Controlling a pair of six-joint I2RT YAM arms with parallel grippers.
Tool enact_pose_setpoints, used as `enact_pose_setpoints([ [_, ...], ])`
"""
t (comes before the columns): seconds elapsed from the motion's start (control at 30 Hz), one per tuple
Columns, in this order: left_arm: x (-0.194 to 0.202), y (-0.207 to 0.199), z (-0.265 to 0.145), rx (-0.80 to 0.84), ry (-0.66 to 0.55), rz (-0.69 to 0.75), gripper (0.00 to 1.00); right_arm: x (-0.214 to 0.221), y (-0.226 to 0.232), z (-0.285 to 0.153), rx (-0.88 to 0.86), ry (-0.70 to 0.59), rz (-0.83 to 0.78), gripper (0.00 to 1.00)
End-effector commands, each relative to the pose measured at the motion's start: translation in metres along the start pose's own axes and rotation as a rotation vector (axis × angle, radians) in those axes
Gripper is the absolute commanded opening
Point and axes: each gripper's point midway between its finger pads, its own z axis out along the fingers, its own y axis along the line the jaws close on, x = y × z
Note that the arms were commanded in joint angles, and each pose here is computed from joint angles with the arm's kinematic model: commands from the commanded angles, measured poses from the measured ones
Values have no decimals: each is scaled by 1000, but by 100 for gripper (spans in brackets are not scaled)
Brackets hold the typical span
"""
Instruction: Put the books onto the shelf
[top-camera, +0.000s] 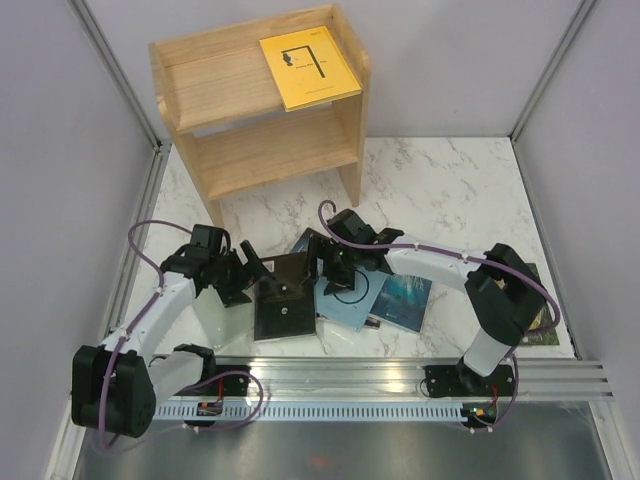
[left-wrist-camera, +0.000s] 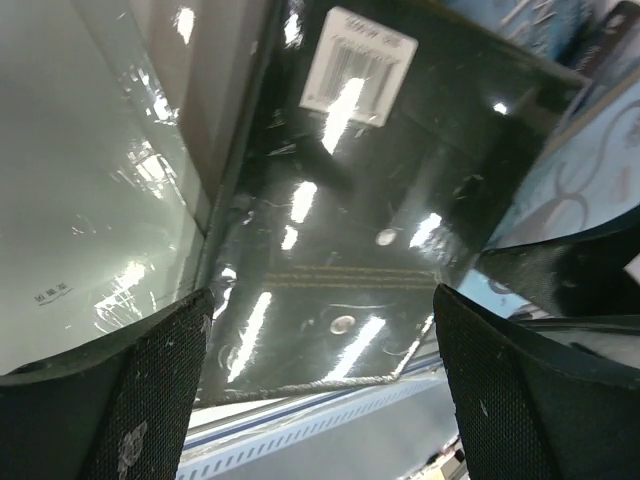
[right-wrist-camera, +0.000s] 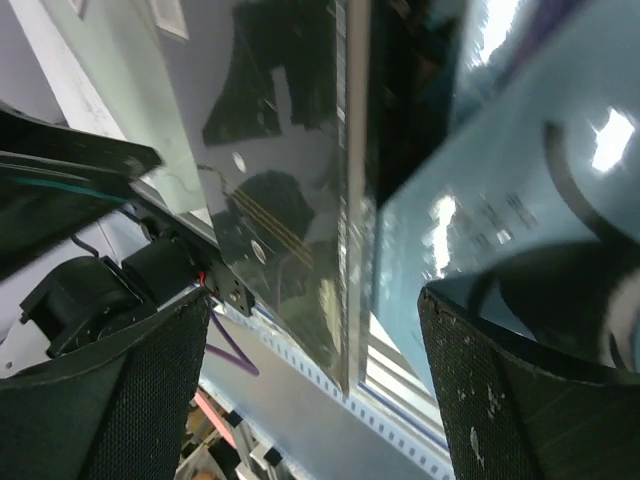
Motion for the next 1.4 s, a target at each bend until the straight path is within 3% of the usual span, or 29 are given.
enact_pose_setpoints([
  [0.0, 9, 8, 12, 10, 37, 27, 92, -24, -3, 19, 25, -79, -65, 88],
  [0.33, 45, 29, 51, 60, 178, -96, 91, 8, -30, 67, 95, 19, -87, 88],
  [0.57, 52, 16, 53, 197, 183, -116, 89, 22, -26, 73, 6, 63, -64, 76],
  [0.63, 54, 14, 53, 215, 186, -129, 88, 25, -23, 71, -19, 66, -59, 65],
  [0.67, 54, 13, 52, 223, 186, -130, 87, 26, -22, 70, -25, 66, -59, 48],
  [0.73, 51, 9, 50, 236, 175, -119, 87, 26, -21, 64, -33, 57, -60, 32],
  [0.77, 50, 8, 49, 241, 170, -116, 87, 27, -19, 62, -38, 55, -65, 19],
  [0.83, 48, 4, 46, 253, 157, -107, 87, 25, -13, 54, -59, 41, -73, 3],
  [0.87, 47, 1, 43, 261, 156, -103, 87, 25, -9, 50, -73, 39, -85, 0],
  [1.03, 35, -22, 15, 308, 96, -31, 88, 19, 18, 11, -178, -33, -129, 0],
  [1.17, 11, -59, -29, 417, -61, 80, 91, 17, 44, -28, -279, -86, -137, 0],
  [1.37, -2, -85, -66, 509, -179, 134, 92, 6, 110, -86, -471, -140, -198, 0],
])
